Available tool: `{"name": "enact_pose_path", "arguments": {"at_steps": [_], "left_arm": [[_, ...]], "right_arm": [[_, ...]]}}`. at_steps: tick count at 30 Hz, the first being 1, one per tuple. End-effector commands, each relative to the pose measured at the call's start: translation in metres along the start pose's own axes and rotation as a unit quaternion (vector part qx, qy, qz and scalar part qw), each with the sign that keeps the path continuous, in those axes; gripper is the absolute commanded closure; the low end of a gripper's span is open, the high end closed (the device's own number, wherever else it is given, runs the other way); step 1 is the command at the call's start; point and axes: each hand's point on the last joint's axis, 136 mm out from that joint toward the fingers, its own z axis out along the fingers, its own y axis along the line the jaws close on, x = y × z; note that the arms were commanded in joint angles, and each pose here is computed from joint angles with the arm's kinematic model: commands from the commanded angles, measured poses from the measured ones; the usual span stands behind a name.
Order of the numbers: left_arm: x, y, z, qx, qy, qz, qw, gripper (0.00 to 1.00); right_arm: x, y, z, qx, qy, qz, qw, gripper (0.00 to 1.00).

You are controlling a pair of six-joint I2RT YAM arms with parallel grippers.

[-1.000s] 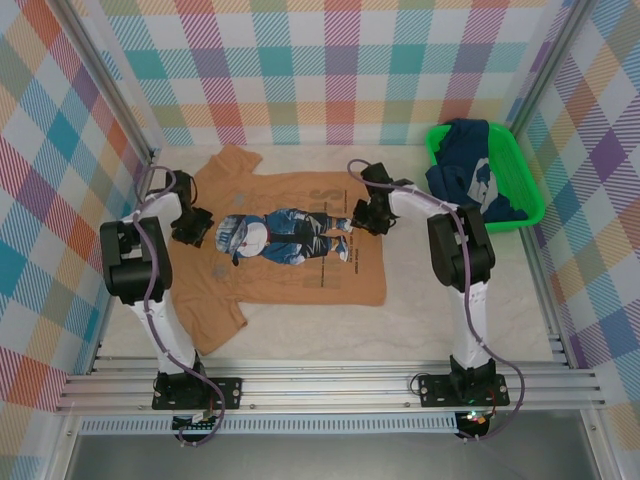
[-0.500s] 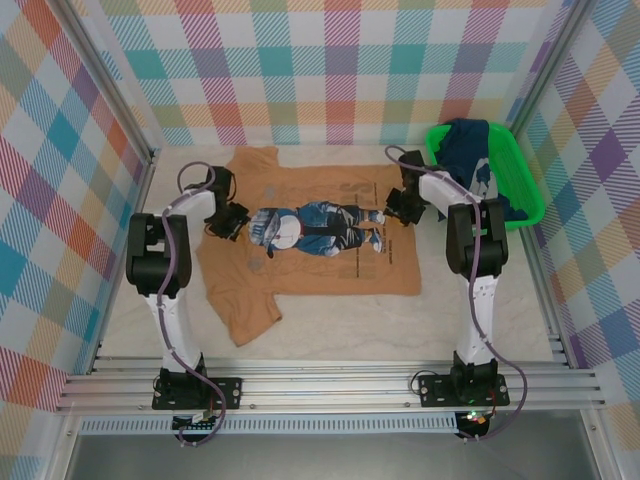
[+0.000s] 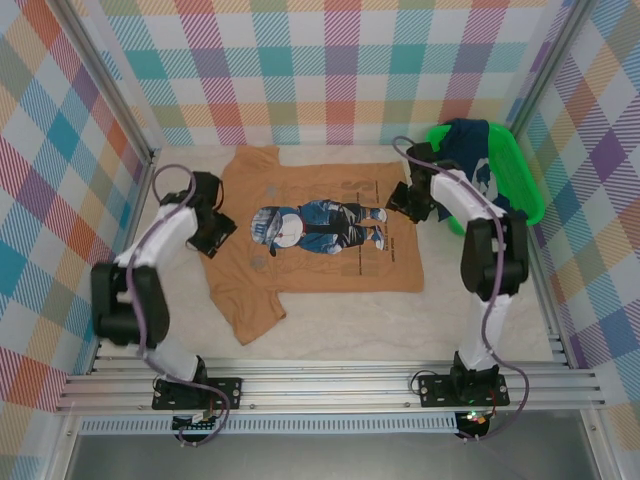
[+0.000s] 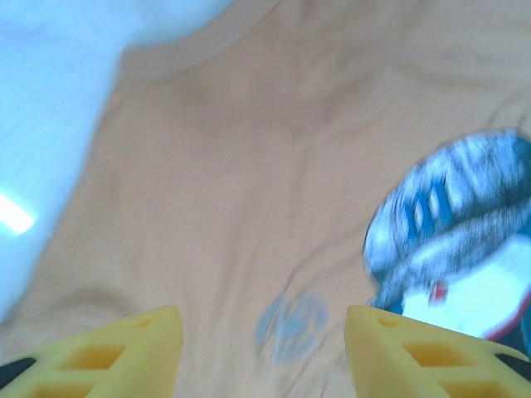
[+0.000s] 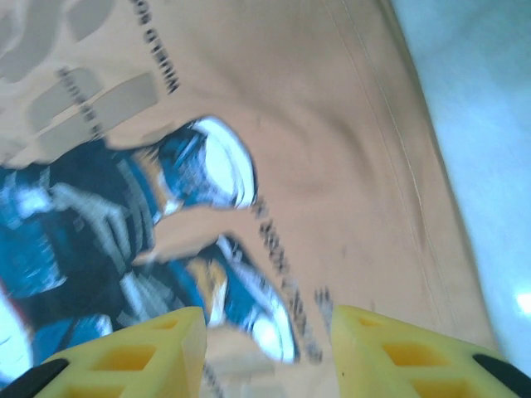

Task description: Fold and stack the t-shirts

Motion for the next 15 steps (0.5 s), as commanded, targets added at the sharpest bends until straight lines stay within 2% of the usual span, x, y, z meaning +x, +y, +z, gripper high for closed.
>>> {"name": "enact_pose_path", "arguments": {"at_steps": [1,5,7,10,15], "left_arm": [[0.074,0.066,-0.009,-0.090,0.059,0.053,0.993,0.47],[0.136,0.124,-0.014,-0.135,0.083,0.078,0.984,0.47],[0.156,0.138,-0.006,-0.118,0.099,0.069,0.986,0.46],[0.175,0.137,0.007,-0.068,0.129,0.041,0.988,0.45],[0.185,0.130,0.020,-0.049,0.148,0.034,0.987,0.47]], "right_arm": [[0.038,-0.002,-0.018,-0.023,0.024,0.031,0.999,0.57],[0.089,-0.020,-0.031,-0.047,0.054,0.064,0.995,0.57],[0.111,-0.029,-0.037,-0.056,0.072,0.067,0.994,0.57],[0.142,-0.044,-0.043,-0.056,0.100,0.073,0.991,0.57],[0.169,-0.065,-0.048,-0.049,0.109,0.075,0.990,0.56]]}}
